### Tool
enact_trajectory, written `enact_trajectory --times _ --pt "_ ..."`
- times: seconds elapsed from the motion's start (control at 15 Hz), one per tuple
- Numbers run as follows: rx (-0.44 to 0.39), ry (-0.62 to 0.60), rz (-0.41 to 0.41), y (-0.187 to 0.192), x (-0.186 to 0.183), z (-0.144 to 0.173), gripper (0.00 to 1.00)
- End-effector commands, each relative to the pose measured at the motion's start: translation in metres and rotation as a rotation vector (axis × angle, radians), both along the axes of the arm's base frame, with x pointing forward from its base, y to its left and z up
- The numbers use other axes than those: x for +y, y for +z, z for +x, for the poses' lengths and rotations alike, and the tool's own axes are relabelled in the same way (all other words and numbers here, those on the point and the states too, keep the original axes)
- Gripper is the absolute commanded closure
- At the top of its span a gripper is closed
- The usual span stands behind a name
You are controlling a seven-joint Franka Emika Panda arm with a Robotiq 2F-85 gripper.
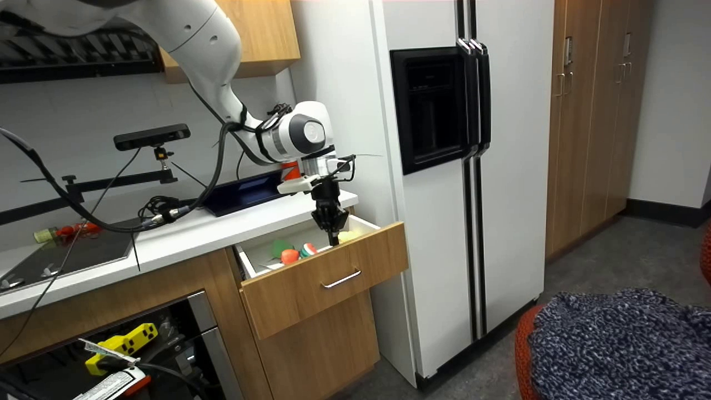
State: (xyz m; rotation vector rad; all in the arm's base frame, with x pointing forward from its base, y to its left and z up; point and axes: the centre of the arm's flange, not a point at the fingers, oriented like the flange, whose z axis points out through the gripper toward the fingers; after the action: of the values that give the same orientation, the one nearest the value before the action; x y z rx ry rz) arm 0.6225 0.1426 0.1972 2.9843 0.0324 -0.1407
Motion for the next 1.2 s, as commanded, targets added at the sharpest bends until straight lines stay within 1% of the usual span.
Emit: enact_trajectory --times 0.0,0.2,0.53,0.8,1.13 --pt "0.029 -0.037 -0.063 0.011 -0.013 -0.021 1.00" --pt "0.064 -0.054 -0.058 0.007 -0.020 -0.026 1.00" --pt "0.097 -0.101 -0.090 0.000 -0.039 -0.039 1.00" --pt "0.111 -0.159 -0.142 -0.006 -0.065 -0.050 1.00" --pt "0.108 -0.218 -0.216 -0.004 -0.099 -0.061 1.00"
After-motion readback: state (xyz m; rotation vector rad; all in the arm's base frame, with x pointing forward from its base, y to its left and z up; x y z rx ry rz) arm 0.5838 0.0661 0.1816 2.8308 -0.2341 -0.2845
